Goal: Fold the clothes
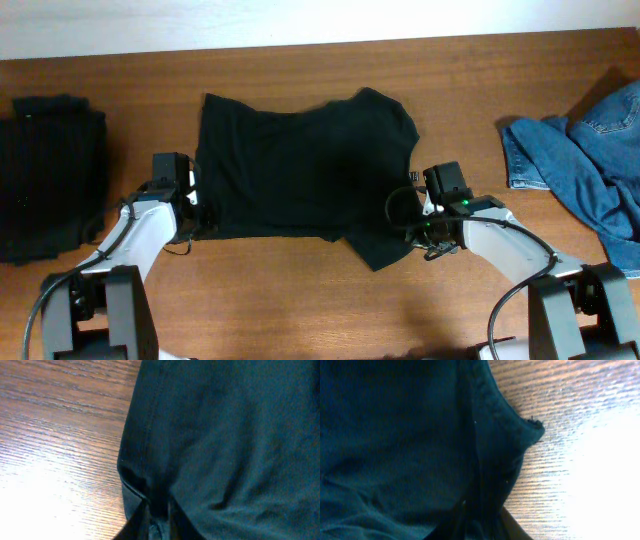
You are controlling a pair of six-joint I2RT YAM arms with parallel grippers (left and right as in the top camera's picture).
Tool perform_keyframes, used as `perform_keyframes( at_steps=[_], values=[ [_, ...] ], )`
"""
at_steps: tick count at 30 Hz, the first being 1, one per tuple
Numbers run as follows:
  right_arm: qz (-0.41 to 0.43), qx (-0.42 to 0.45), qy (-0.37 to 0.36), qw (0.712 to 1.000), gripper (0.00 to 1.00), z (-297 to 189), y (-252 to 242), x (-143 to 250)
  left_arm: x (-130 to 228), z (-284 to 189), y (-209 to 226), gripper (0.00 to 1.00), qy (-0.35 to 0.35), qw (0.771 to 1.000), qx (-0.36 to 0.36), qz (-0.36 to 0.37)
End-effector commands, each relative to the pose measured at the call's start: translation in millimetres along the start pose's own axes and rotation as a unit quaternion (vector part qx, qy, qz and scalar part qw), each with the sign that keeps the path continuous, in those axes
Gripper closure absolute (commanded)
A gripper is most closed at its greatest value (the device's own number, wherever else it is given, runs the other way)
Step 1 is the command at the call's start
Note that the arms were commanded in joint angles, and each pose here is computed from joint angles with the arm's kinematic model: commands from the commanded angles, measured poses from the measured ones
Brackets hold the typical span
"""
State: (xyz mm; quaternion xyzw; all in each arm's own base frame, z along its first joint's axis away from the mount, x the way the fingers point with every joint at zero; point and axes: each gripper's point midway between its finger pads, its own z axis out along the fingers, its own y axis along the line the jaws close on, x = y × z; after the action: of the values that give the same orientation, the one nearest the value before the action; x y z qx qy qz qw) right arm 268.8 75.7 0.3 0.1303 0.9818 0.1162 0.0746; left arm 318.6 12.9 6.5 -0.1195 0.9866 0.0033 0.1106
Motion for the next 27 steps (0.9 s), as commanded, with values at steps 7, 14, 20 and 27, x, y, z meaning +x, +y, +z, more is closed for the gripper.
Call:
perform_keyframes(
  at_steps=[7, 14, 20, 27],
  values=[
    [0.005, -0.002, 0.011, 1.0, 0.94, 3.1, -1.4, 5.7, 3.2, 4.7, 2.3, 0.99, 0.005, 1.0, -0.003, -0.002],
    [0.005, -0.004, 0.008, 1.0, 0.96, 2.7, -0.5, 3.9, 3.2, 4.7, 2.2, 0.99, 0.005, 1.0, -0.003, -0.002],
    [0.004, -0.006, 0.004, 1.0, 0.96, -2.2, 3.8, -2.6, 2.5, 4.4, 2.2, 0.99, 0.004, 1.0, -0.003, -0.002],
    [0.003, -0.006, 0.003, 1.0, 0.94, -2.5, 4.1, -3.3, 0.6, 4.4, 2.7, 0.36, 0.0, 1.0, -0.005, -0.001]
  ],
)
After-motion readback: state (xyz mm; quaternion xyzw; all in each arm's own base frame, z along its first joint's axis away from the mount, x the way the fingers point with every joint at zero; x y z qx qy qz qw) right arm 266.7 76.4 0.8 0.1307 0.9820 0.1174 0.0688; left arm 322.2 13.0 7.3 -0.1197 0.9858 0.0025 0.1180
